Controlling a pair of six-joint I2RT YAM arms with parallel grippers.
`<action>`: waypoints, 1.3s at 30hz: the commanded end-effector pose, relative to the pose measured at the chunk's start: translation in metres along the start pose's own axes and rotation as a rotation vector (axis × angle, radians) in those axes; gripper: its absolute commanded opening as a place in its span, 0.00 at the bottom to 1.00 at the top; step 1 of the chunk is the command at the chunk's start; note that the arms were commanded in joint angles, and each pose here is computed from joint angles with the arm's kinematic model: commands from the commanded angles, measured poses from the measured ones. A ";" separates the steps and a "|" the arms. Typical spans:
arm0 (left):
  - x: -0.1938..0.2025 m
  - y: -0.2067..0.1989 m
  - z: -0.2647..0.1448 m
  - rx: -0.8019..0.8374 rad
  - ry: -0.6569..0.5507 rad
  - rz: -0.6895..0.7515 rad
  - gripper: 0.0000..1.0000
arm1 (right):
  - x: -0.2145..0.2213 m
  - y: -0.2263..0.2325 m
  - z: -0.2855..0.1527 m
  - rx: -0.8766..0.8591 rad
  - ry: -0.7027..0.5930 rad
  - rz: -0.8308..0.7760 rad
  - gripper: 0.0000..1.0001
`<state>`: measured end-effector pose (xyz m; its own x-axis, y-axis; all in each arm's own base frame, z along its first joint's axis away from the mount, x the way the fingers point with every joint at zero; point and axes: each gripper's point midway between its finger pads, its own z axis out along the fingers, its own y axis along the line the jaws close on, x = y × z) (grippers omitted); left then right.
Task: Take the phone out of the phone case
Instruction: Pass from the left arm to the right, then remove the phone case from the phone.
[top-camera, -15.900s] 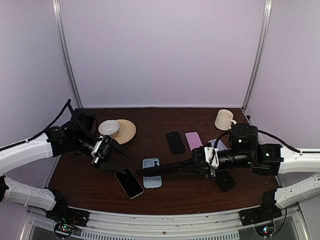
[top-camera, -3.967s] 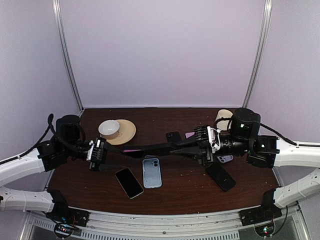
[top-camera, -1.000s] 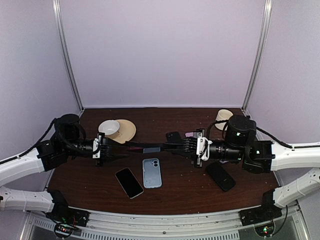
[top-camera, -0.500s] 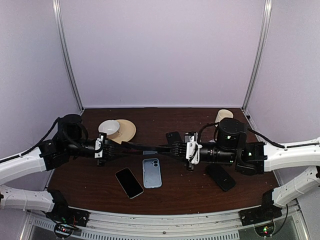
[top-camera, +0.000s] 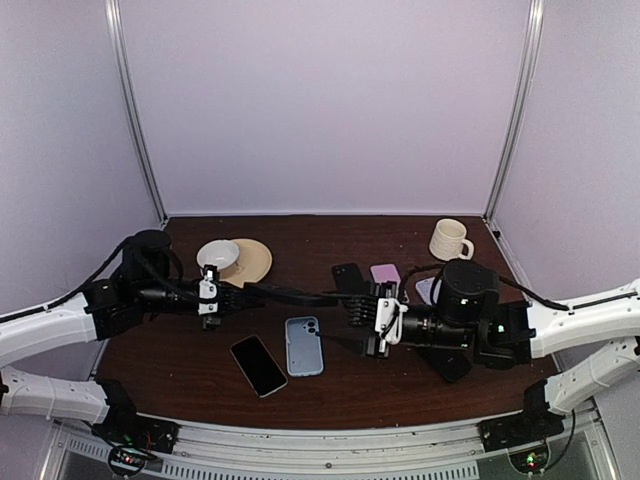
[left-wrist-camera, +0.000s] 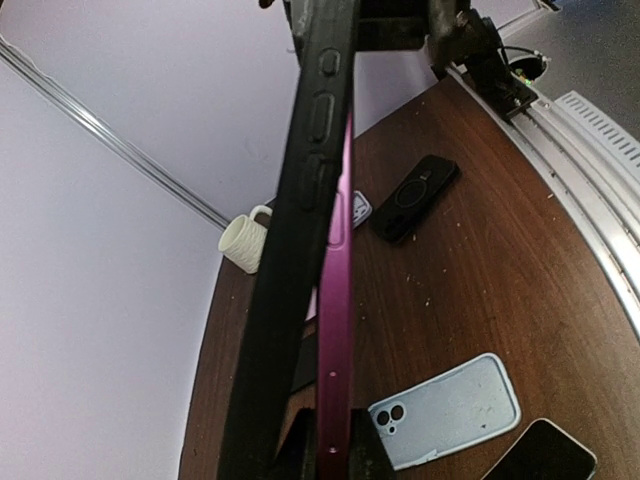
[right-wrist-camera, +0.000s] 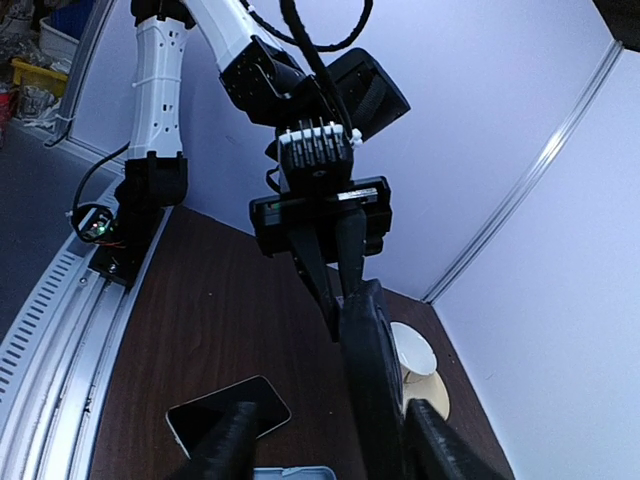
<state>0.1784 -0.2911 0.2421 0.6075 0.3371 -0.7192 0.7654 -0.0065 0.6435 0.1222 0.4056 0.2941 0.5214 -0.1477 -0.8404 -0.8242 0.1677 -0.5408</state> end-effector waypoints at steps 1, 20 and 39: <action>-0.002 0.017 0.000 -0.066 0.015 0.084 0.00 | -0.005 0.000 -0.020 0.068 0.008 0.145 0.68; 0.000 -0.026 0.016 0.114 0.022 0.126 0.00 | 0.015 -0.026 -0.032 0.221 0.425 0.730 0.99; 0.001 -0.040 0.021 0.196 0.022 0.095 0.00 | 0.037 0.000 0.062 0.120 0.683 0.735 0.84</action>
<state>0.1542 -0.2977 0.1765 0.6160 0.4387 -0.6543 0.7819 -0.2397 0.5755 0.1581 0.4600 0.2768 -0.3562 -0.4163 -0.8365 -0.8423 0.5306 0.0947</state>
